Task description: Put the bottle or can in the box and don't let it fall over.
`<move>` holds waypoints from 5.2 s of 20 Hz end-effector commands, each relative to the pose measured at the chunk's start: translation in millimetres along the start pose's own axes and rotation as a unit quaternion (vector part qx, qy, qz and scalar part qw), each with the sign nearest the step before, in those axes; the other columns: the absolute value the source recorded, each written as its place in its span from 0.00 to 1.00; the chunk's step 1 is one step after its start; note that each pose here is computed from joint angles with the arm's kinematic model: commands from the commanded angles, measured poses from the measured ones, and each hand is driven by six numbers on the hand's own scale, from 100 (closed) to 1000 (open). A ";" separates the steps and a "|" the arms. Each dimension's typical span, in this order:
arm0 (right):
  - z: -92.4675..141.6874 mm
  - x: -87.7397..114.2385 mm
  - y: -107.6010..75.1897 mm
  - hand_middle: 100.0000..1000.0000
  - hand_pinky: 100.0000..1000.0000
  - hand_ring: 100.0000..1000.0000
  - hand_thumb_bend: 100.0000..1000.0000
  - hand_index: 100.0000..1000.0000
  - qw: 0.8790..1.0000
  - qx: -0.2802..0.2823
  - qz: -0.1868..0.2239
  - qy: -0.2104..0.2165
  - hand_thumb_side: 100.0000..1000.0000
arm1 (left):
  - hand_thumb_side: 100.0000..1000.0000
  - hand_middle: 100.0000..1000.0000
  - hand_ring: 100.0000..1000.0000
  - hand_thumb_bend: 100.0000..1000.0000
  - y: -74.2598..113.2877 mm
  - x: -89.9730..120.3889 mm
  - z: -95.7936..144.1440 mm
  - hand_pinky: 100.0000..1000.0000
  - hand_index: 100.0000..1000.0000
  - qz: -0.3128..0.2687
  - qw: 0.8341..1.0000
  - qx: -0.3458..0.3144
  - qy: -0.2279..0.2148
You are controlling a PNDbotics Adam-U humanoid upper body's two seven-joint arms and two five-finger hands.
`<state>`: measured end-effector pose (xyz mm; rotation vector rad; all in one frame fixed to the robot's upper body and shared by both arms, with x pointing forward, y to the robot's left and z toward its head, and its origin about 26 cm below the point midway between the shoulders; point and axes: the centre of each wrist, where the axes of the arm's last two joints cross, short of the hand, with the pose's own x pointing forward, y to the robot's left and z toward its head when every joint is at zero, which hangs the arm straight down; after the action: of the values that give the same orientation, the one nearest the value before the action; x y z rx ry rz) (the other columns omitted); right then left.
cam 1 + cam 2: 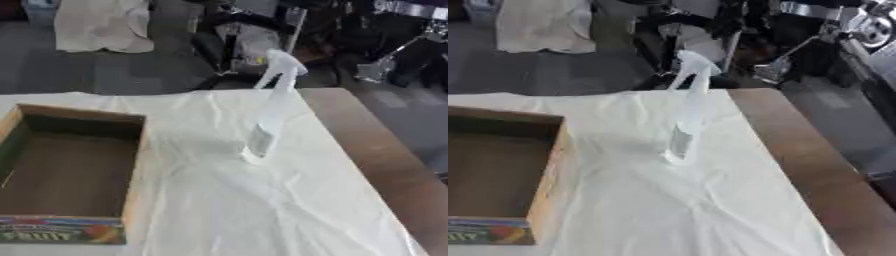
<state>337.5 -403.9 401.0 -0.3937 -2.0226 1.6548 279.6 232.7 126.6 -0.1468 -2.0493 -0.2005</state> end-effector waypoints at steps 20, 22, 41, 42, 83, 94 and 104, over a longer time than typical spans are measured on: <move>-8.9 13.4 -18.0 0.72 0.77 0.74 0.04 0.84 0.998 0.055 0.015 -0.025 0.23 | 0.79 0.74 0.79 0.07 -1.2 2.8 -2.5 0.84 0.79 -0.004 1.000 -0.011 -0.004; -12.9 13.7 -17.2 0.73 0.77 0.74 0.04 0.84 0.998 0.050 0.016 -0.019 0.24 | 0.79 0.74 0.79 0.07 -1.4 2.8 -2.7 0.84 0.79 -0.004 1.000 -0.011 -0.004; -32.3 15.5 -15.2 0.73 0.80 0.76 0.00 0.83 1.000 0.003 0.019 0.003 0.20 | 0.80 0.74 0.79 0.08 -2.6 1.9 -2.8 0.84 0.78 -0.002 1.000 -0.014 -0.001; -32.6 17.5 -17.4 0.73 0.79 0.75 0.00 0.83 1.000 -0.004 0.014 -0.003 0.19 | 0.80 0.74 0.79 0.08 -2.5 1.7 -2.7 0.84 0.78 -0.002 1.000 -0.013 -0.001; -13.9 -21.2 -20.4 0.79 0.81 0.81 0.00 0.85 0.996 -0.058 -0.004 0.072 0.27 | 0.82 0.74 0.79 0.08 -6.2 2.3 -4.6 0.84 0.78 -0.001 1.000 -0.023 -0.003; -11.5 -25.2 -16.4 0.78 0.81 0.81 0.00 0.85 0.995 -0.051 -0.006 0.083 0.30 | 0.82 0.74 0.79 0.08 -6.7 2.1 -4.9 0.84 0.78 -0.003 1.000 -0.025 -0.002; -5.5 -22.5 -13.7 0.77 0.81 0.81 0.00 0.84 0.995 -0.041 -0.013 0.086 0.33 | 0.83 0.74 0.79 0.08 -7.4 2.0 -5.5 0.84 0.78 -0.003 1.000 -0.028 -0.002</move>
<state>374.2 -407.3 391.4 -0.4517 -1.9571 1.4555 282.8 226.7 126.3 -0.1662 -2.0335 -0.2498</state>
